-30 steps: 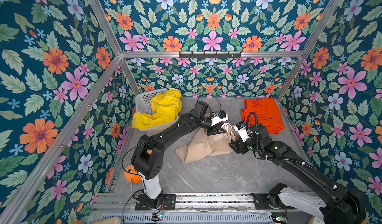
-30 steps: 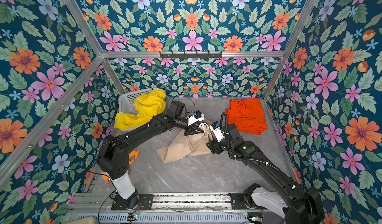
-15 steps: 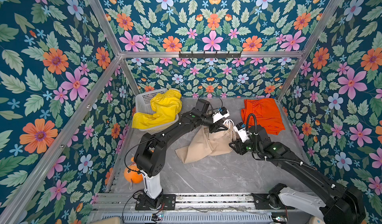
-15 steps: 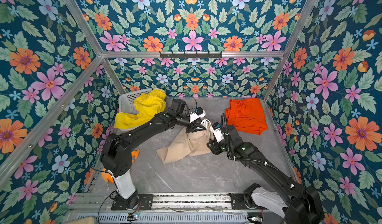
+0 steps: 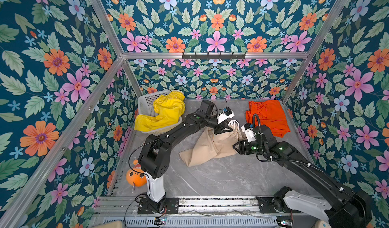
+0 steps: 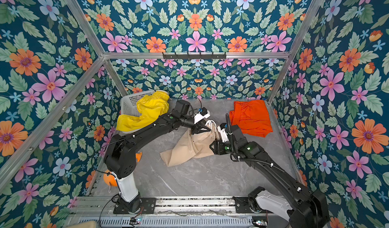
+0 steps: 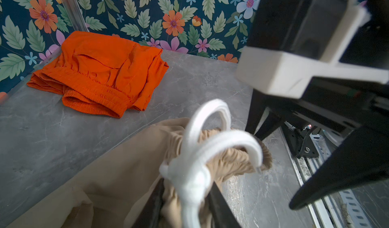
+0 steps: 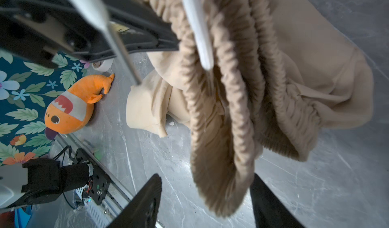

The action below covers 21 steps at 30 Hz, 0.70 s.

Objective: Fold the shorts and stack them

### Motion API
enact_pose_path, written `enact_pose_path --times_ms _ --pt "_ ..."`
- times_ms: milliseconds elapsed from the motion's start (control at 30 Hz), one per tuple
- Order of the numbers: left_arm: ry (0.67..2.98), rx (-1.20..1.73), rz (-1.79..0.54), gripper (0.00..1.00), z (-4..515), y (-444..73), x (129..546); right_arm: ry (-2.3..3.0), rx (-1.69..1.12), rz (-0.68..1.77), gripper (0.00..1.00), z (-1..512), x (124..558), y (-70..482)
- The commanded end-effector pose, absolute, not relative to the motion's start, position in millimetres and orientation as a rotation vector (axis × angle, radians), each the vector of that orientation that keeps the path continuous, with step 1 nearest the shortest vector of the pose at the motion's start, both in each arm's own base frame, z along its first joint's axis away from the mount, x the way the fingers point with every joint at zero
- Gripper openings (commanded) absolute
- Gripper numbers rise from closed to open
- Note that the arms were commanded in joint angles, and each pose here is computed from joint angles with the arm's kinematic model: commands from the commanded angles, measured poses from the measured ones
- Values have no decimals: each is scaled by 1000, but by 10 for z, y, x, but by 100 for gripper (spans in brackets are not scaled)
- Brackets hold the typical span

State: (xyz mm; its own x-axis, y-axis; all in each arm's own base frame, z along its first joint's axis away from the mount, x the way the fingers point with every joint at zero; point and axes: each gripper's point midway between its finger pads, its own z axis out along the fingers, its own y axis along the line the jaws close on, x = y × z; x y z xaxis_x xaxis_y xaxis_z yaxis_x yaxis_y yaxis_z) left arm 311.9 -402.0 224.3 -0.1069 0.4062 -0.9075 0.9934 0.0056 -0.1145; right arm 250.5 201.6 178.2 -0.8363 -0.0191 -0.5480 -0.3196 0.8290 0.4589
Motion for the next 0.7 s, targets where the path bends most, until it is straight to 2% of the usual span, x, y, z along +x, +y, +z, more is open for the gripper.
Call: enact_pose_path --times_ms 0,100,200,233,267,300,333,433,467,667 --pt "1554 1465 -1108 33 2352 -4050 3095 2499 -188 702 66 1729 2612 2000" --pt "1552 1467 -1125 33 2369 -4051 3063 2497 -174 627 64 1694 2749 1972" --pt "1551 1468 -1130 34 2390 -4039 3038 2460 -202 623 51 1769 2867 2030" --pt "1550 1466 -1124 35 2402 -4032 3037 2445 -223 642 39 1828 2891 2077" --pt "1554 1459 -1110 38 2417 -4026 3054 2433 -242 666 24 1890 2898 2116" --pt "1576 1437 -1080 45 2432 -4012 3097 2424 -248 680 10 1969 2905 2141" --pt "1618 1383 -1029 53 2460 -3996 3198 2424 -237 700 3 2062 2892 2155" --pt "1744 1209 -906 68 2571 -3849 3488 2405 -225 757 0 2410 2841 2179" --pt "1759 1169 -873 70 2620 -3781 3549 2391 -216 784 0 2545 2828 2192" --pt "1765 938 -675 73 3099 -3279 3665 2236 -95 1012 0 3573 2911 2234"
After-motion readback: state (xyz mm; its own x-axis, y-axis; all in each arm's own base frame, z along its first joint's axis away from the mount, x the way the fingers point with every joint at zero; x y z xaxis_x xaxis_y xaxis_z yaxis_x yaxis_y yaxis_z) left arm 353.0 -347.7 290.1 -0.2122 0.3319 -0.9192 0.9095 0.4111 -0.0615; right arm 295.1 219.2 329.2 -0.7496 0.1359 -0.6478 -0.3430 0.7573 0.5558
